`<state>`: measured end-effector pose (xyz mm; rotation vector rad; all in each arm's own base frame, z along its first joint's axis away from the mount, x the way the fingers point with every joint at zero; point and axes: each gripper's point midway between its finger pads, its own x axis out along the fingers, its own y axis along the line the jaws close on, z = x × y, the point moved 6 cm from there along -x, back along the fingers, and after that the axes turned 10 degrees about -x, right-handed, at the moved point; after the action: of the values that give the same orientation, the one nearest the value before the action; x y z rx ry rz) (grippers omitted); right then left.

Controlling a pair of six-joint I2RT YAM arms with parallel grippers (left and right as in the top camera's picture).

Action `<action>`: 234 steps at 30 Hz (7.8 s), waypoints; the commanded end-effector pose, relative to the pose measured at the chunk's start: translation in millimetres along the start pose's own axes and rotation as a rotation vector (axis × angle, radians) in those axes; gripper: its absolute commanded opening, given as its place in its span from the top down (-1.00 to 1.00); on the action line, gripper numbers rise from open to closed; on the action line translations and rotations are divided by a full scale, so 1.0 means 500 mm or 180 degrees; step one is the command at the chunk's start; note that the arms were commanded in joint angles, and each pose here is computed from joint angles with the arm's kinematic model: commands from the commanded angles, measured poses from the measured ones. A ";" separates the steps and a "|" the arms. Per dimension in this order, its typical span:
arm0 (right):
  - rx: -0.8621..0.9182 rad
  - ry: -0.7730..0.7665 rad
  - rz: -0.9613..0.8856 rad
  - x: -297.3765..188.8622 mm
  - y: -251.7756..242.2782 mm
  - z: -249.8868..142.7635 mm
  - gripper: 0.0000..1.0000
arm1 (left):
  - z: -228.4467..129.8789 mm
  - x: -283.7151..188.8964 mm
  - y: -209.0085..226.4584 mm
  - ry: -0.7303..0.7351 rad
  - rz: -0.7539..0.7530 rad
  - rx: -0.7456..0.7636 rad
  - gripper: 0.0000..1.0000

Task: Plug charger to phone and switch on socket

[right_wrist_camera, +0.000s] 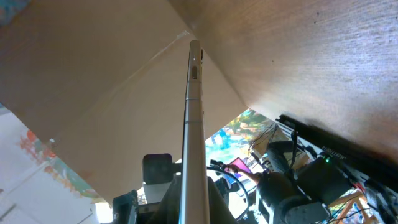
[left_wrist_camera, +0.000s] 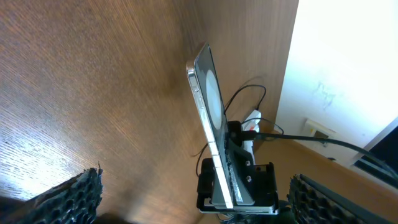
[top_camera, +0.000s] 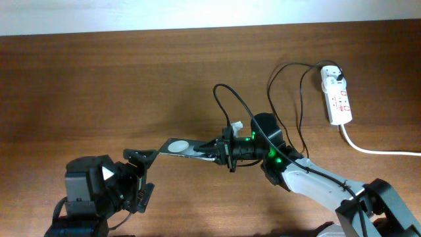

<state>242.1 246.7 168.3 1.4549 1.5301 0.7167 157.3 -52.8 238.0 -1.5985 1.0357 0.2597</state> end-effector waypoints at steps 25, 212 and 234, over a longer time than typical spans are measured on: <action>0.0377 -0.0043 0.0092 0.001 0.023 -0.004 0.92 | -0.025 0.241 -0.068 0.0551 0.0534 -0.0456 0.26; -0.4065 -0.0185 -0.2613 -0.117 0.093 -0.185 0.49 | -0.082 0.260 -0.228 0.2686 -0.1673 0.2693 1.00; -0.4022 -0.0322 -0.2567 -0.088 0.102 -0.156 0.92 | -0.092 0.247 -0.217 0.2951 -0.1699 0.2803 1.00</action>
<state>184.4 218.5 244.5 -0.0878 1.1074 0.8140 304.9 -153.7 238.3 -1.1413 1.0770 -1.0992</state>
